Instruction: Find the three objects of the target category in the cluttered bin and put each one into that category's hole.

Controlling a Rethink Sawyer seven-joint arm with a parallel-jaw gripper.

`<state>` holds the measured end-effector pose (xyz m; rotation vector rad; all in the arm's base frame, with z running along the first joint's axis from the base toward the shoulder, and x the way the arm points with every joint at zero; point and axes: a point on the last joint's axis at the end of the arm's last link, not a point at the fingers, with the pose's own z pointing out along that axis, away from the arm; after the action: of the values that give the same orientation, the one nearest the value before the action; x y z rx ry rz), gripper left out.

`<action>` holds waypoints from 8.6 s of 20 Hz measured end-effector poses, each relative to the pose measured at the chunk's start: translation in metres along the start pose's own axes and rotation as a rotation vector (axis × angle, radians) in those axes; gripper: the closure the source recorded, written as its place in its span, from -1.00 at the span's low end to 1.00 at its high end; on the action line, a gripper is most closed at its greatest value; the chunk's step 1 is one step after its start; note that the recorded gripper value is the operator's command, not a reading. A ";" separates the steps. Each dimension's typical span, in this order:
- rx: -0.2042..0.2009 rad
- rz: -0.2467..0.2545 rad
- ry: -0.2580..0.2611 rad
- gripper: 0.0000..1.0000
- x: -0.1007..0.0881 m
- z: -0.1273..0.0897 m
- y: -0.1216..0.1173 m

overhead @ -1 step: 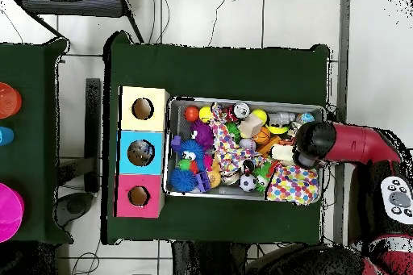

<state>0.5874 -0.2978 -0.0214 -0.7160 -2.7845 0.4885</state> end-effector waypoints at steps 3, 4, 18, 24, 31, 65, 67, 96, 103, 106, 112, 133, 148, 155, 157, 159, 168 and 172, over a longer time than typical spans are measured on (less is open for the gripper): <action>-0.004 0.003 0.015 -1.00 0.004 0.007 -0.002; -0.006 0.004 0.021 -1.00 0.006 0.009 -0.003; -0.111 0.052 -0.003 1.00 0.011 0.028 -0.015; -0.124 0.039 -0.021 1.00 0.021 0.019 -0.012; -0.156 0.028 0.003 1.00 0.056 -0.024 -0.009; -0.439 0.056 0.010 1.00 0.174 -0.174 0.047; -0.454 0.054 -0.006 1.00 0.175 -0.184 0.052; -0.516 0.124 -0.172 1.00 0.185 -0.303 0.063; -0.531 0.116 -0.198 1.00 0.201 -0.342 0.080; -0.544 0.121 -0.199 1.00 0.203 -0.350 0.085; -0.581 0.137 -0.146 1.00 0.208 -0.338 0.098; -0.695 0.051 -0.008 1.00 0.241 -0.238 0.176; -0.667 -0.041 -0.036 -1.00 0.253 -0.227 0.177; -0.684 -0.043 -0.068 -1.00 0.244 -0.238 0.171; -0.681 -0.044 -0.083 -1.00 0.241 -0.240 0.169; -0.670 -0.057 -0.112 -1.00 0.235 -0.243 0.167; -0.542 -0.180 -0.294 -1.00 0.199 -0.237 0.160; -0.527 -0.180 -0.316 -1.00 0.184 -0.230 0.156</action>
<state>0.5643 -0.0166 0.1564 -0.5025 -3.2757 -0.1991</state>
